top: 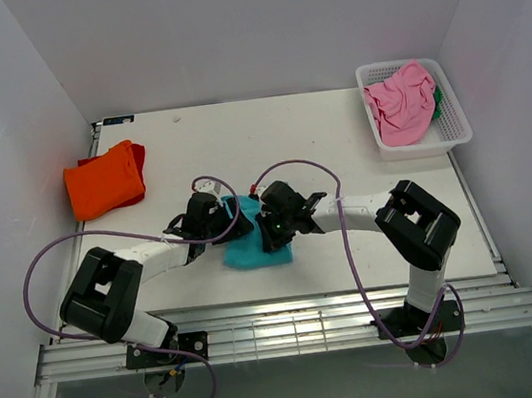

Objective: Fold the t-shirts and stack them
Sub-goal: Put the neatly folded tshirt into the corner of the board with the left arm

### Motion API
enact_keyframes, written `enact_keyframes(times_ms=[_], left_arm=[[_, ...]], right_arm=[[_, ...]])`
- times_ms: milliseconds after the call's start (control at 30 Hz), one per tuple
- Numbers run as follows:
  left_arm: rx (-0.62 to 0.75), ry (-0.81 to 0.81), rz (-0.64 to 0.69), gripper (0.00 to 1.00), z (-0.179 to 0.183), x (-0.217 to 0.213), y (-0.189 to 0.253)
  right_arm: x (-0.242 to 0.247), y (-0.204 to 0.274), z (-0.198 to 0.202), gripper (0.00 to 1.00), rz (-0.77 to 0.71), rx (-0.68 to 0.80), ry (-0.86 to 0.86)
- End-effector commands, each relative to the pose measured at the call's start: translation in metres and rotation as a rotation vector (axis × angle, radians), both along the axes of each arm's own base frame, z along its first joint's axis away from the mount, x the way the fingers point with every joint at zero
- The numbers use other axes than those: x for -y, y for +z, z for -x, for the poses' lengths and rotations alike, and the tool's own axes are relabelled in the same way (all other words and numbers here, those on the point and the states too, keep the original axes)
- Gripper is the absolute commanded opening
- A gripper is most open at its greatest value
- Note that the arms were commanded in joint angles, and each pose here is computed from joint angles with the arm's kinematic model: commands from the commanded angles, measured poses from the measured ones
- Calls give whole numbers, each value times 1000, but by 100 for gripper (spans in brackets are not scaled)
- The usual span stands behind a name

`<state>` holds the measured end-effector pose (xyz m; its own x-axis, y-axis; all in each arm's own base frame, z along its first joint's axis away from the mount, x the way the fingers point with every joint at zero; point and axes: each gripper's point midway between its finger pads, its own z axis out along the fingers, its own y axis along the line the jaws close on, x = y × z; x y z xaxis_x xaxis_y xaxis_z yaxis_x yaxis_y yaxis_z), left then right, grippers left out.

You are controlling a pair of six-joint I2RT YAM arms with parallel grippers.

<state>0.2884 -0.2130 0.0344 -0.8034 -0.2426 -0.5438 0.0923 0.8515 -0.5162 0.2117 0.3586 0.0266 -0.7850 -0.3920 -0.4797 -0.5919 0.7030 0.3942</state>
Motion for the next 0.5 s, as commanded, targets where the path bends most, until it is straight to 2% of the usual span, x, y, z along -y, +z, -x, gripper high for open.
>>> enact_keyframes(times_ms=[0,333,467], left_arm=[[-154,-92,-2,77,42,11,-30],[-171,-133,19,76,46,42,-37],[-163,-120,5,73,46,42,-38]], right_arm=[[18,-22,17,8,114,-56,27],[18,-23,18,8,116,-58,28],[18,-22,19,8,117,-56,32]])
